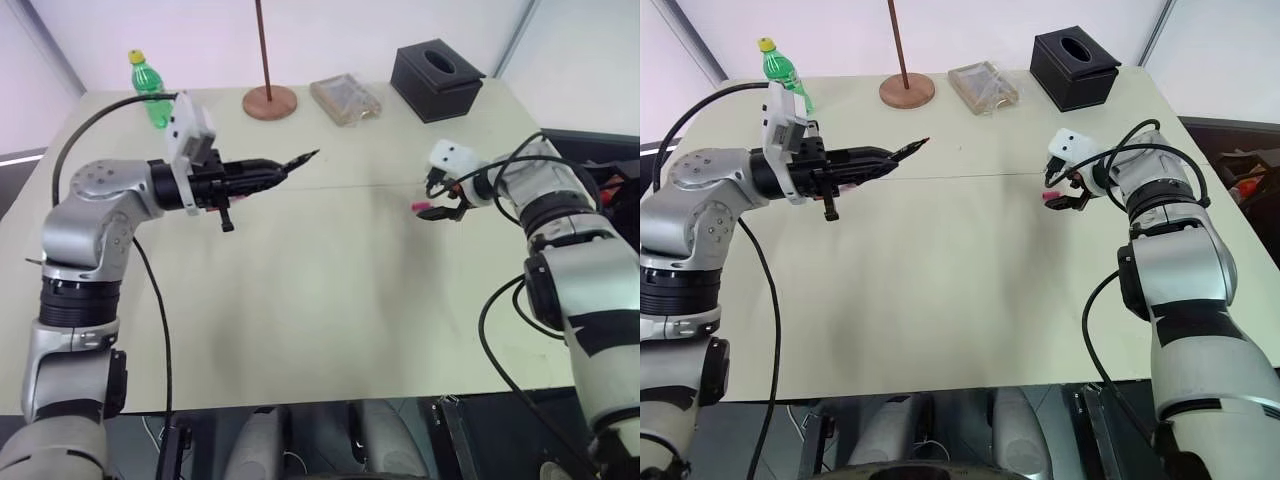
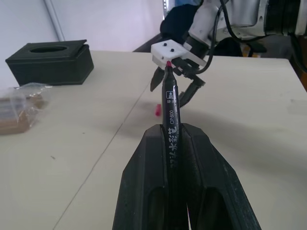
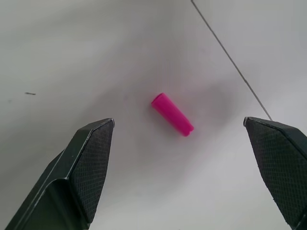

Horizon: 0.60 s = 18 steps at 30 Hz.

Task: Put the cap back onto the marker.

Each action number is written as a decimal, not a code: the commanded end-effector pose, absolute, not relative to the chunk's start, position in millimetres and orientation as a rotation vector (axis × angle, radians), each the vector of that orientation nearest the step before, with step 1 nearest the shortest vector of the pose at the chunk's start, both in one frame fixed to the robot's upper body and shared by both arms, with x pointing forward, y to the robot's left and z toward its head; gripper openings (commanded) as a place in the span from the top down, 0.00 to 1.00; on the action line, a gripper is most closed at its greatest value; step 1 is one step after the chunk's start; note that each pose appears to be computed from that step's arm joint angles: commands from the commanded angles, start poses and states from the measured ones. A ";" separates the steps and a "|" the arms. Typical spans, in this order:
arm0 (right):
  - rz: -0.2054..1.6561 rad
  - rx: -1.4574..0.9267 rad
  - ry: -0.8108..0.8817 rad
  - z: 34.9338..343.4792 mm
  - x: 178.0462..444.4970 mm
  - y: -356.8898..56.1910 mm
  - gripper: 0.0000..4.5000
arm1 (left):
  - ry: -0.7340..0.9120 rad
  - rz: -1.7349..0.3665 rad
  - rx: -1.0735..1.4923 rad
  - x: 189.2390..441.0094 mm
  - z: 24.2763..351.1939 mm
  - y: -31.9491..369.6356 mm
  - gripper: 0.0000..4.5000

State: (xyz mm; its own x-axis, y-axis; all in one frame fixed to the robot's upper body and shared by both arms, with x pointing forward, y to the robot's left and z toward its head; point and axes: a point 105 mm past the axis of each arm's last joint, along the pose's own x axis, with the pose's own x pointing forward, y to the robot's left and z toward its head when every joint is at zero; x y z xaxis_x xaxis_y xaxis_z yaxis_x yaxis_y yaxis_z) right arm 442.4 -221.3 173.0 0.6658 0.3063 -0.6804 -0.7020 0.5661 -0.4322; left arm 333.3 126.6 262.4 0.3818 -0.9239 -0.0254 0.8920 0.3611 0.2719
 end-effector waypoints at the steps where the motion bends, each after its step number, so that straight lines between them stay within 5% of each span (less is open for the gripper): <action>1: 0.573 -0.757 0.539 195.4 447.4 -226.6 0.01 | -0.203 -1.169 0.262 328.3 272.1 125.7 1.00; 7: 0.556 -0.731 0.548 192.4 447.9 -227.3 0.01 | -0.208 -1.154 0.255 326.4 271.9 126.1 1.00; 15: 0.535 -0.659 0.551 185.6 448.0 -227.5 0.88 | -0.214 -1.132 0.255 326.7 273.2 128.5 1.00; 18: 0.515 -0.654 0.536 187.0 449.8 -228.2 0.88 | -0.220 -1.126 0.255 327.9 274.2 128.2 1.00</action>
